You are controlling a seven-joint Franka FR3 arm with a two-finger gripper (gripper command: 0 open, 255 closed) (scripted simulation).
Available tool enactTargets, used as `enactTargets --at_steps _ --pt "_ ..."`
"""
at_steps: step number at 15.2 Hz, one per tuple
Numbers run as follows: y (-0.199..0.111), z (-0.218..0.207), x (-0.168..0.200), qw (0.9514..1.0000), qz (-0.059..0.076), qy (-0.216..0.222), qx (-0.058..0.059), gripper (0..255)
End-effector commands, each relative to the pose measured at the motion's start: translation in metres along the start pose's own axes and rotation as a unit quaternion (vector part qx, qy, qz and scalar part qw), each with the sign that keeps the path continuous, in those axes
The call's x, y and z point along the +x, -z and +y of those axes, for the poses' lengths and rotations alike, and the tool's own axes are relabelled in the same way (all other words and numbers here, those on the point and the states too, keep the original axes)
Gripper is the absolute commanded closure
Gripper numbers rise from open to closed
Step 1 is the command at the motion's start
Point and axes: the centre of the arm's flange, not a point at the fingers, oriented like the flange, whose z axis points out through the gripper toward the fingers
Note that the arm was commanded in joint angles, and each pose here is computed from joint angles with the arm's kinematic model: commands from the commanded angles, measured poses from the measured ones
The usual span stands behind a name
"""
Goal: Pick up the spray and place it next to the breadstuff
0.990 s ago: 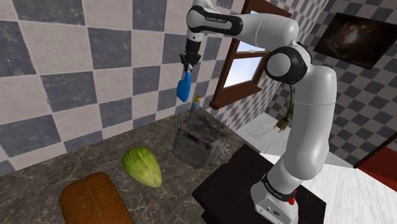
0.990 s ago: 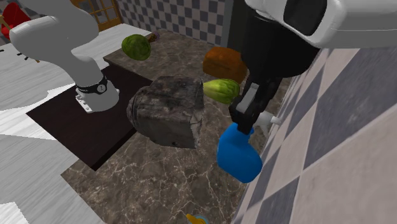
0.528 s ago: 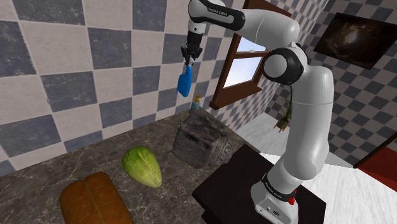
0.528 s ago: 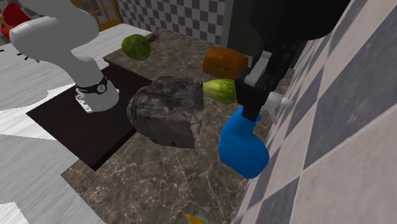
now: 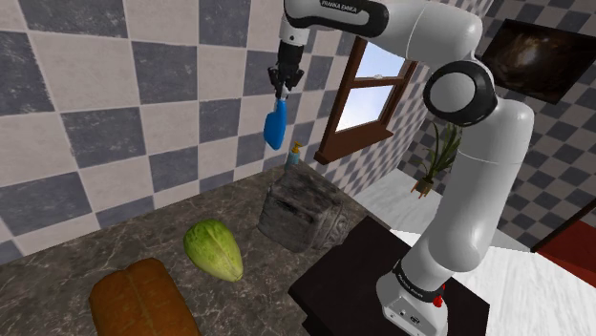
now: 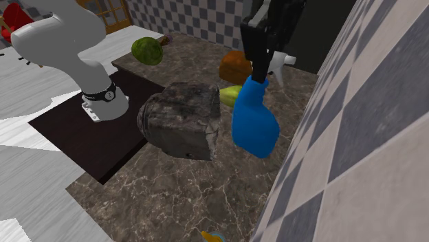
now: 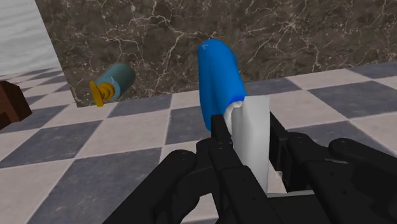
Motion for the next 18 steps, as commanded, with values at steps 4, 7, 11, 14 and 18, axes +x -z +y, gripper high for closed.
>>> enactTargets --at_steps 4,7,11,14,18 --pt "0.009 -0.046 -0.047 1.0000 0.000 0.000 0.000 255" --pt "0.015 -0.073 -0.075 1.0000 0.000 0.000 0.000 255" --pt "0.023 -0.110 -0.112 1.0000 0.000 0.000 0.000 255" --pt "0.030 -0.138 -0.139 1.0000 0.000 0.000 0.000 255" --pt "0.038 -0.175 -0.176 1.0000 0.000 0.000 0.000 255"
